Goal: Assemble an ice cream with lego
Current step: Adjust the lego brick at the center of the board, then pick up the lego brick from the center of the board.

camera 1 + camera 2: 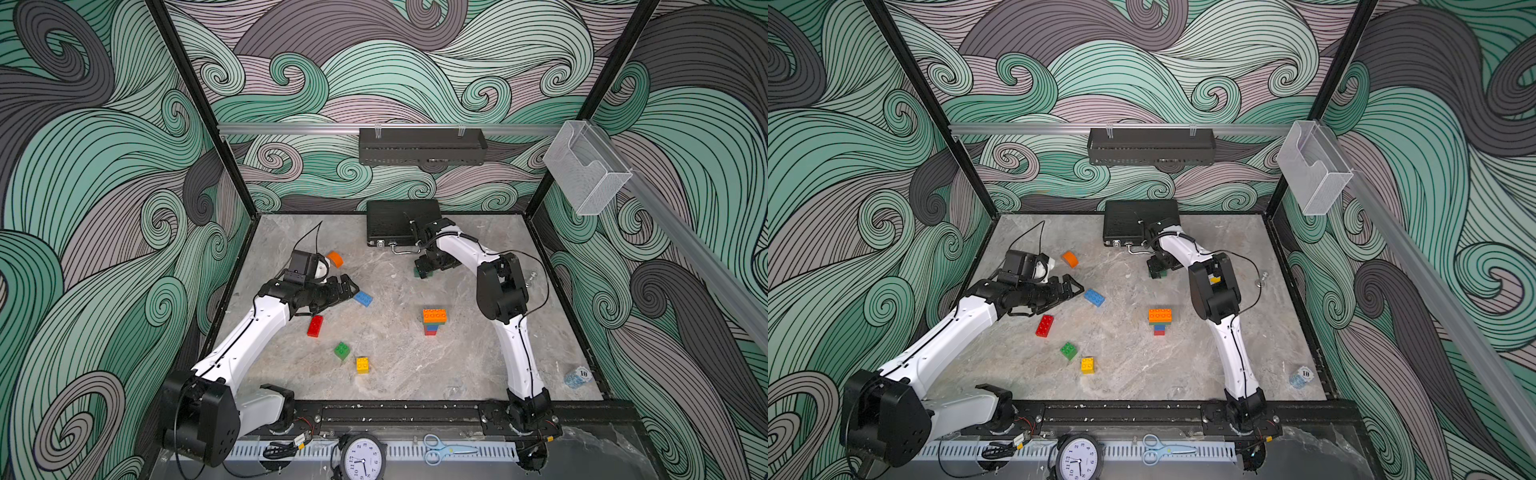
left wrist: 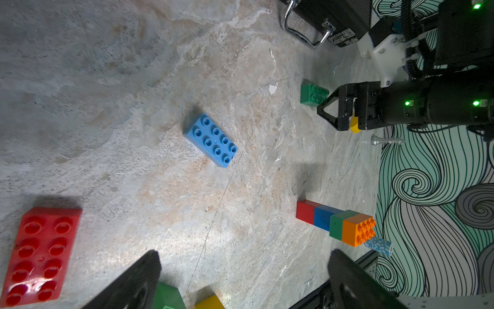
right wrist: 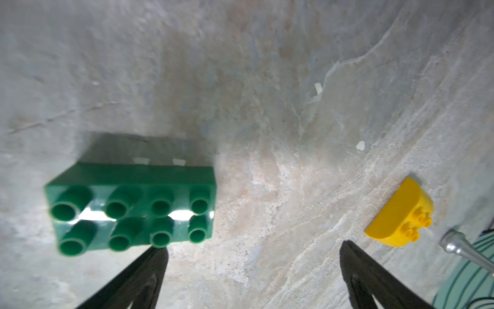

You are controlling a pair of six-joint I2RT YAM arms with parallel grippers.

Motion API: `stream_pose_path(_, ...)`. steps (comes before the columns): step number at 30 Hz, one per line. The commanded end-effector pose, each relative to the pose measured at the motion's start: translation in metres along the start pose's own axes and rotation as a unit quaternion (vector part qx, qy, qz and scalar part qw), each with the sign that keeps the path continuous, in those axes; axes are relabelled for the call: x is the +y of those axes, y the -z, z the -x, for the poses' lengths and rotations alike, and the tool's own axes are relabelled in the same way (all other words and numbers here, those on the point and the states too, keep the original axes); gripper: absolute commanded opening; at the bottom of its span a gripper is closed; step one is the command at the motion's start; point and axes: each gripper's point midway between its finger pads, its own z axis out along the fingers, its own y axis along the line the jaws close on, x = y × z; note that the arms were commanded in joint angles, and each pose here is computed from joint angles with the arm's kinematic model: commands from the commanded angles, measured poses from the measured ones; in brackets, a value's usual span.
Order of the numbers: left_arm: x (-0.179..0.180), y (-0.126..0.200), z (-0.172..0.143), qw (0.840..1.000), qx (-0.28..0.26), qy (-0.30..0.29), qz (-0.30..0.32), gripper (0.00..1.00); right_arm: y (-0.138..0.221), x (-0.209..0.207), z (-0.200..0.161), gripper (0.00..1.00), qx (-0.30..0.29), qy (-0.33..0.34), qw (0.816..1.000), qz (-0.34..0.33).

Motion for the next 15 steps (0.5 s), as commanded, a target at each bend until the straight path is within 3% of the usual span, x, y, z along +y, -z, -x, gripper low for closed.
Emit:
stream_pose_path(1,-0.007,0.007,0.009,1.000,-0.012,-0.012,-0.010,0.98,0.030,0.022,0.006,0.99,-0.015,-0.016,0.997,0.078)
stream_pose_path(6,-0.009,0.006,0.010,1.000,-0.012,-0.012,-0.012,0.98,0.026,0.038,0.013,0.99,0.002,-0.046,0.992,0.119)
stream_pose_path(15,-0.008,0.007,0.010,1.000,-0.012,-0.013,-0.010,0.98,0.010,0.034,0.019,0.96,0.014,-0.064,0.993,0.095)
